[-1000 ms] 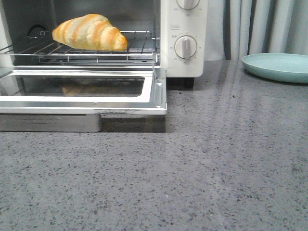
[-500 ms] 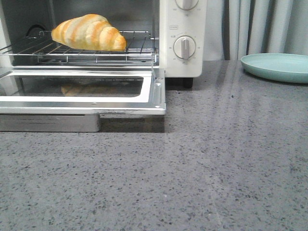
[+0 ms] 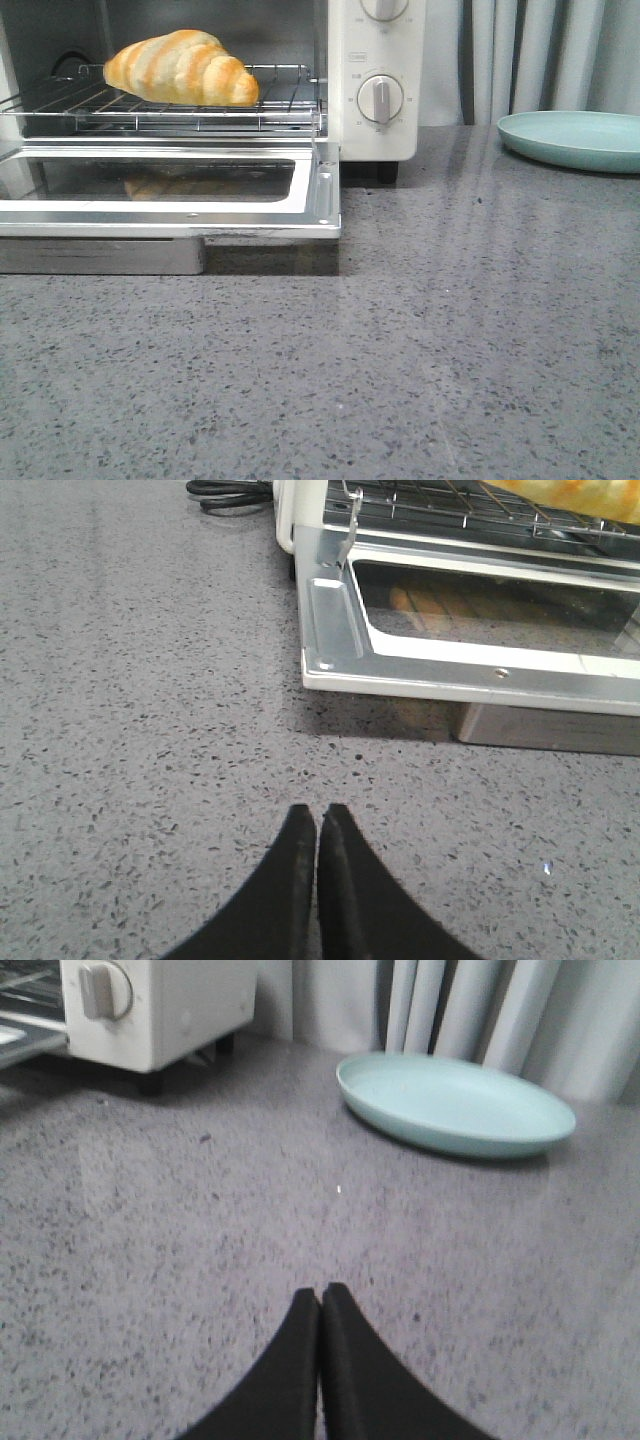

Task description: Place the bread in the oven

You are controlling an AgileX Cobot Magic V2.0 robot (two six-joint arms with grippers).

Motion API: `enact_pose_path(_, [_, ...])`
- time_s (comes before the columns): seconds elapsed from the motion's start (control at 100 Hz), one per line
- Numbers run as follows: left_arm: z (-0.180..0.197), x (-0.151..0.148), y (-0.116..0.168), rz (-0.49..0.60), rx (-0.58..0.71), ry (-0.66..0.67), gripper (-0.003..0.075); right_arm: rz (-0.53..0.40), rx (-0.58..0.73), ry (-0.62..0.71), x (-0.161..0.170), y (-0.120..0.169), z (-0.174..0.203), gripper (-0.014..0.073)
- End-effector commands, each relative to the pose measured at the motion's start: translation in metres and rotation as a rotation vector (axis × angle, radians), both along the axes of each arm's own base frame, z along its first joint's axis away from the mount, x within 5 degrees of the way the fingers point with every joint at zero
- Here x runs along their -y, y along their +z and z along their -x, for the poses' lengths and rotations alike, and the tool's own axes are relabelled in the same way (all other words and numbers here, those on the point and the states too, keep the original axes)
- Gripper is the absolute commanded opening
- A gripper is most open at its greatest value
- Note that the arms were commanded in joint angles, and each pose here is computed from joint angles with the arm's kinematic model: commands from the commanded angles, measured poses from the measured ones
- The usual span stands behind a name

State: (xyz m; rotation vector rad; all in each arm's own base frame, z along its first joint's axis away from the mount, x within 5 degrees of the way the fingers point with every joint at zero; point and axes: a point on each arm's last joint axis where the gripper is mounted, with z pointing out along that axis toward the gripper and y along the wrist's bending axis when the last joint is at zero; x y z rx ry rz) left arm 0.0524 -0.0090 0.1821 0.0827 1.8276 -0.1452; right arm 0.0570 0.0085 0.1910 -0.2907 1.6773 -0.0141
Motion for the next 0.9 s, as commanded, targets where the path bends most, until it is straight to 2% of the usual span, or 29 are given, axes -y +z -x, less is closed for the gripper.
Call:
enact_pose_path(0.0, [0.0003,-0.0003,-0.0030,0.018,0.041,0.007,-0.0021,-0.030,-0.038,-0.012,0.0006,-0.0064,0.0016,-0.0049])
enact_pose_path(0.08, [0.0003,-0.0003,-0.0030,0.018,0.041,0.007,-0.0021,-0.023,-0.094,-0.022,0.0018,-0.0125,0.0045,-0.0049])
enact_pose_path(0.89, [0.0003,-0.0003,-0.0030,0.018,0.041,0.007,-0.0021,-0.021,-0.080,-0.021,0.0017,-0.0112,0.0043,-0.0049])
